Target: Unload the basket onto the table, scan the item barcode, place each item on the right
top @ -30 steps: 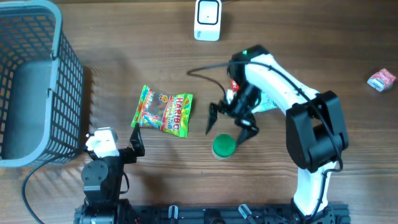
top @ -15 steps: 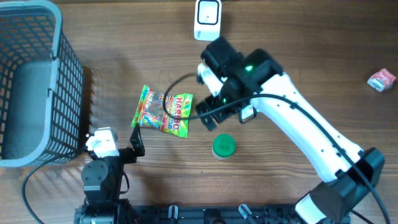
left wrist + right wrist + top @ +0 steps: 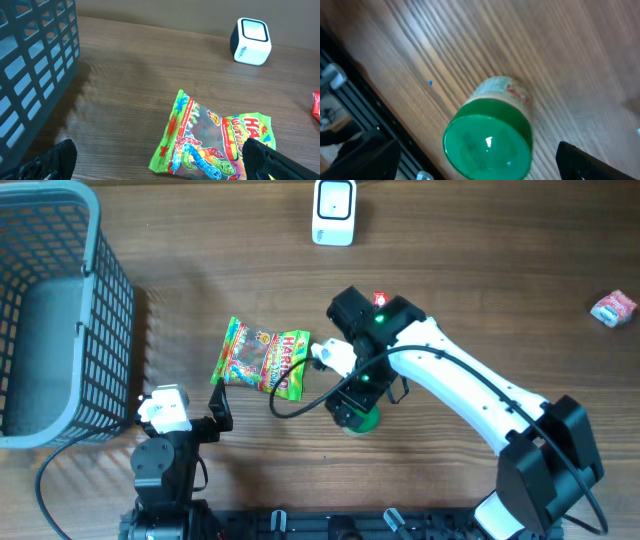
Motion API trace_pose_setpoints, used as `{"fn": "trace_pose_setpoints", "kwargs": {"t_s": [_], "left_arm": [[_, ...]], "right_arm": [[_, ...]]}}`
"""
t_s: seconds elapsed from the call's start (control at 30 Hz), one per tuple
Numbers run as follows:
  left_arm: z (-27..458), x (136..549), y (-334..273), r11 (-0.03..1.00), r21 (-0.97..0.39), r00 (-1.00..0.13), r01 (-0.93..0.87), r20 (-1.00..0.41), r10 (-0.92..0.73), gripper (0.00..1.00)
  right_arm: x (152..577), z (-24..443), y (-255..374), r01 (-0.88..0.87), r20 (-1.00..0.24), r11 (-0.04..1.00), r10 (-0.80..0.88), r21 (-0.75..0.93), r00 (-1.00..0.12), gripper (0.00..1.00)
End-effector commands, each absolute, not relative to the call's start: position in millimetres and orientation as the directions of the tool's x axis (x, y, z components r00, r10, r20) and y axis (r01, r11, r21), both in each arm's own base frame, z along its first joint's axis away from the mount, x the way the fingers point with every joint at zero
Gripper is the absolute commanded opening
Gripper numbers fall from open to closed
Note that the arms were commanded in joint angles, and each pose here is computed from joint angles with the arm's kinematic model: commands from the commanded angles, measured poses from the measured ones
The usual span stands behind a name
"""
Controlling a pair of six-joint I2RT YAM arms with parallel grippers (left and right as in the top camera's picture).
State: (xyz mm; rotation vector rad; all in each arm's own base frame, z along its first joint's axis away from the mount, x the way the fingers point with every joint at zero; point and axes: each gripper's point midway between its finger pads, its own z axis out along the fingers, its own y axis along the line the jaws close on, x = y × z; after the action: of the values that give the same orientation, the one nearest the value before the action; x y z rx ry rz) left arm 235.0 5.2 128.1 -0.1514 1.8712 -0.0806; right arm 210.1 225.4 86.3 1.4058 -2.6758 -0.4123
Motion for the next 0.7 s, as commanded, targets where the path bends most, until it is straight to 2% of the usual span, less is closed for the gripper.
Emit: {"fn": "trace_pose_setpoints", "kwargs": {"t_s": [0.0,0.13,0.17,0.2,0.23,0.27,0.3,0.4,0.5,0.6,0.67], "left_arm": [[125,235,2,0.992,-0.122,-0.303,-0.042,-0.944,-0.129,1.00],[125,235,2,0.992,-0.122,-0.303,-0.042,-0.944,-0.129,1.00],[125,235,2,0.992,-0.122,-0.303,-0.042,-0.944,-0.129,1.00],[125,235,2,0.992,-0.122,-0.303,-0.042,-0.944,-0.129,1.00],[125,235,2,0.992,-0.122,-0.303,-0.042,-0.944,-0.129,1.00],[125,235,2,0.992,-0.122,-0.303,-0.042,-0.944,-0.129,1.00],[125,235,2,0.992,-0.122,-0.303,-0.042,-0.944,-0.129,1.00],[125,235,2,0.992,-0.122,-0.303,-0.042,-0.944,-0.129,1.00],[125,235,2,0.992,-0.122,-0.303,-0.042,-0.944,-0.129,1.00],[125,235,2,0.992,-0.122,-0.303,-0.042,-0.944,-0.129,1.00],[125,235,2,0.992,-0.122,-0.303,-0.042,-0.944,-0.129,1.00]], "right_arm": [[201,71,225,-0.765,-0.031,0.561,-0.800,0.315,-0.599,1.00],[197,55,222,-0.741,-0.016,0.593,-0.778,0.315,-0.629,0.99],[196,51,220,-0.737,-0.013,0.599,-0.773,0.313,-0.634,0.97],[196,49,220,-0.736,-0.012,0.600,-0.773,0.313,-0.635,0.90],[196,47,219,-0.725,-0.006,0.615,-0.761,0.311,-0.648,0.77],[196,45,218,-0.712,0.002,0.632,-0.749,0.305,-0.663,0.68],[196,45,219,-0.702,0.005,0.643,-0.738,0.304,-0.674,0.66],[203,44,220,-0.666,0.002,0.690,-0.695,0.284,-0.719,0.64],[217,53,230,-0.615,-0.032,0.737,-0.633,0.281,-0.773,0.57],[252,70,248,-0.498,-0.126,0.829,-0.482,0.254,-0.867,0.58],[280,76,251,-0.363,-0.199,0.907,-0.323,0.216,-0.925,0.66]]}}
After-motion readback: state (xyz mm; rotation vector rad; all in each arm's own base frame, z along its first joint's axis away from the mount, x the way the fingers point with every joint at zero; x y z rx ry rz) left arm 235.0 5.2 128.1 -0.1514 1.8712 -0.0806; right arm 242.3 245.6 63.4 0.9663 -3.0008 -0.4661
